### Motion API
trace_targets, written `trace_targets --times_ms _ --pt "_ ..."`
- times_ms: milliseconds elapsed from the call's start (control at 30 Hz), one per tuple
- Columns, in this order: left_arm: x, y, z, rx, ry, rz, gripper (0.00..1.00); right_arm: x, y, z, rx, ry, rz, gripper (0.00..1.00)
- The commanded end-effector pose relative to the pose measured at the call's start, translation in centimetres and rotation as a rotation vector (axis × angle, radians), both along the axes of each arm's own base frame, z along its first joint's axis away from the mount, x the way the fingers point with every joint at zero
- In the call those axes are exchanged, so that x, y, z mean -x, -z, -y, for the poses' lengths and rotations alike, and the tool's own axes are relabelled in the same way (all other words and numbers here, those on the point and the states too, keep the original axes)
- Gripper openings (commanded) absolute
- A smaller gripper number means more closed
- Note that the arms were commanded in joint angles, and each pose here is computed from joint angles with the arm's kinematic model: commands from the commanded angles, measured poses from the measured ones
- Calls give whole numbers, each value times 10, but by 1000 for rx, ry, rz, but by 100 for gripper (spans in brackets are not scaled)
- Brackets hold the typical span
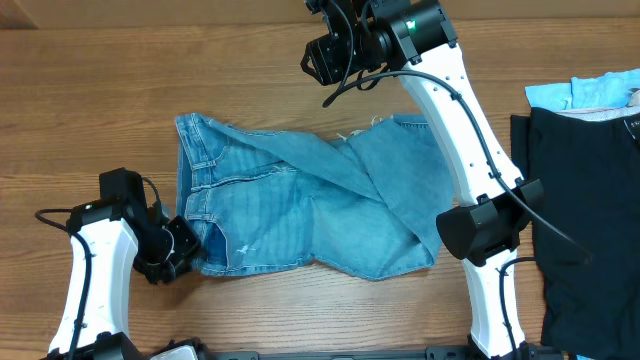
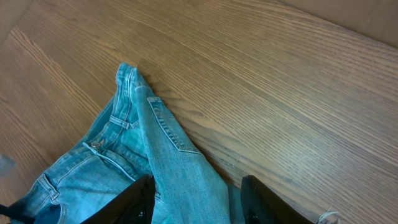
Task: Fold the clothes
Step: 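Pull the waistband with the left gripper toward the upper left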
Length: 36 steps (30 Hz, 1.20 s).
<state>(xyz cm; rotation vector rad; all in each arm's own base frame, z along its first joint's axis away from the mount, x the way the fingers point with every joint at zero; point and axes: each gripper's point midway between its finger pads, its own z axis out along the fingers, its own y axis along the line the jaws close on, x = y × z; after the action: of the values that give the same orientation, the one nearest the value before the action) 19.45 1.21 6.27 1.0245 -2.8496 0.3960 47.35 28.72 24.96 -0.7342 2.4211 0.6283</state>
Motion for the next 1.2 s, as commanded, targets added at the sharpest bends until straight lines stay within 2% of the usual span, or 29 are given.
trace_targets --times_ms 0,67,133,200,233,300,367,433,500,533,567,600,700,900,1067,1167 --pt "9 -8 10 47 43 -20 75 5 -25 1 -28 -2 39 49" --pt "-4 -42 24 143 104 48 73 5 -27 1 -30 0 42 49" --pt "-28 -86 23 145 156 162 74 6 -31 3 -42 19 36 49" --pt "-53 -123 14 83 189 286 80 6 -36 8 -45 29 40 50" --pt "-76 -150 -2 -16 197 393 81 5 -40 18 -50 76 25 50" --pt "-102 -167 -28 -173 165 492 80 0 -44 41 -50 156 1 50" --pt "-124 -171 -40 -228 157 556 73 -4 -45 68 -41 209 -18 50" --pt "-153 -155 -48 -233 158 568 70 -6 -39 100 -22 270 -63 61" --pt "-185 -130 -57 -232 168 574 63 -7 -32 132 -5 332 -112 65" --pt "-203 -115 -59 -219 184 585 59 -7 -30 141 -1 351 -126 71" --pt "-218 -98 -56 -173 192 592 58 -5 -27 154 6 376 -151 100" --pt "-232 -80 -49 -109 203 599 57 -5 -25 164 8 395 -163 100" --pt "-254 -37 -44 -31 241 596 56 -8 -25 174 6 418 -163 100" --pt "-268 24 -47 -33 350 576 55 -8 -25 174 6 418 -163 100" --pt "-279 41 -41 -1 405 627 55 -8 -25 174 6 418 -163 100" --pt "-288 34 -37 22 415 688 49 -8 -25 174 6 418 -163 100"
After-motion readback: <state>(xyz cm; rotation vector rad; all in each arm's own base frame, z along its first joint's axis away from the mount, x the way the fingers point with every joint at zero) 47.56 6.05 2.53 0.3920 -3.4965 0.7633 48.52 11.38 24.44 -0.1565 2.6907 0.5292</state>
